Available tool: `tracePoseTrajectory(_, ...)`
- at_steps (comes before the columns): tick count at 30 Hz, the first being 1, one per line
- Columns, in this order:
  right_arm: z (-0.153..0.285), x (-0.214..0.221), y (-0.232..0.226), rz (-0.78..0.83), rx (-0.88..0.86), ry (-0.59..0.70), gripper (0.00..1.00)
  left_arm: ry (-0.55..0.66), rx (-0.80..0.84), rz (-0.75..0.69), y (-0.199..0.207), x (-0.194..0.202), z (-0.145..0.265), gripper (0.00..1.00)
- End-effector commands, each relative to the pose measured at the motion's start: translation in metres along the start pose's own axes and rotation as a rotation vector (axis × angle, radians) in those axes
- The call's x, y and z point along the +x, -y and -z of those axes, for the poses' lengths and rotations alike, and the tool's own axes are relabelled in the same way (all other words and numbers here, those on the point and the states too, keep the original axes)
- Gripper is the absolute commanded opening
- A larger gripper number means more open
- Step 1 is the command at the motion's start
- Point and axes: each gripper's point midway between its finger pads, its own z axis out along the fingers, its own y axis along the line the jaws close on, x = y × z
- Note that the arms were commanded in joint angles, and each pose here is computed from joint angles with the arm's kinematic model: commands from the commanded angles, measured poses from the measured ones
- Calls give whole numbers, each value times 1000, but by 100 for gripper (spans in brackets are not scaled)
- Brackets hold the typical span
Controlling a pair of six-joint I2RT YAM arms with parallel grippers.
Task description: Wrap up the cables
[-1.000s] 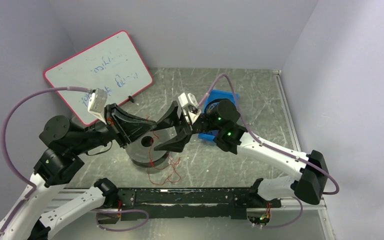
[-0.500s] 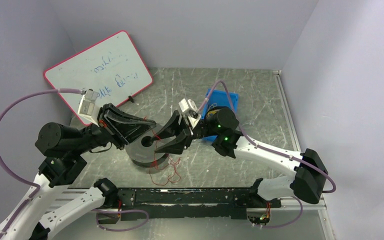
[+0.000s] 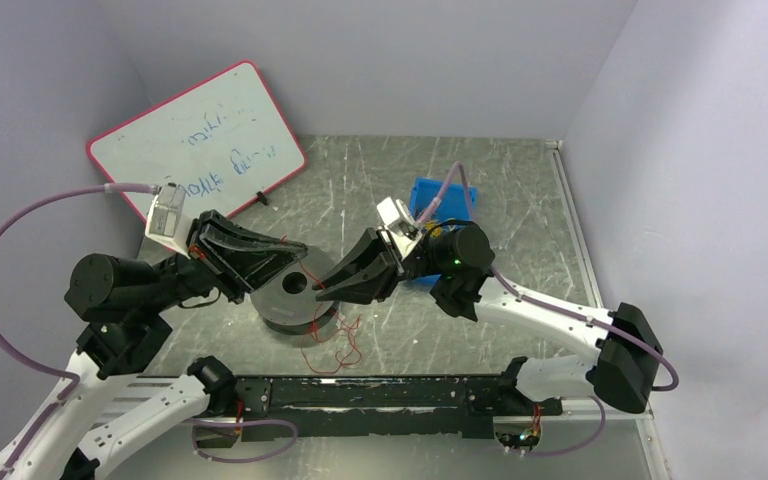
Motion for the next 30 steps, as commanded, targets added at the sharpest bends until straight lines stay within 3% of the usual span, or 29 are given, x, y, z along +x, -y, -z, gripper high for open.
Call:
tracePoseTrajectory(1, 1, -21, -15, 49, -25, 65, 22, 35, 10, -24, 3, -6, 2, 7)
tracePoseTrajectory(3, 2, -25, -17, 54, -19, 76, 17, 28, 0, -21, -1, -2, 3, 7)
tracePoseTrajectory(5, 4, -28, -16, 58, 2, 87, 0, 22, -8, -15, -3, 2, 4, 7)
tracePoseTrajectory(22, 39, -46, 6, 124, 335, 122, 0, 49, -129, -12, -23, 21, 31, 7)
tracePoseTrajectory(28, 42, -49, 6, 138, 356, 132, 0, 48, -137, -5, -25, 23, 32, 7)
tracePoseTrajectory(30, 40, -46, 7, 131, 351, 114, 0, 53, -141, -8, -25, 22, 32, 11)
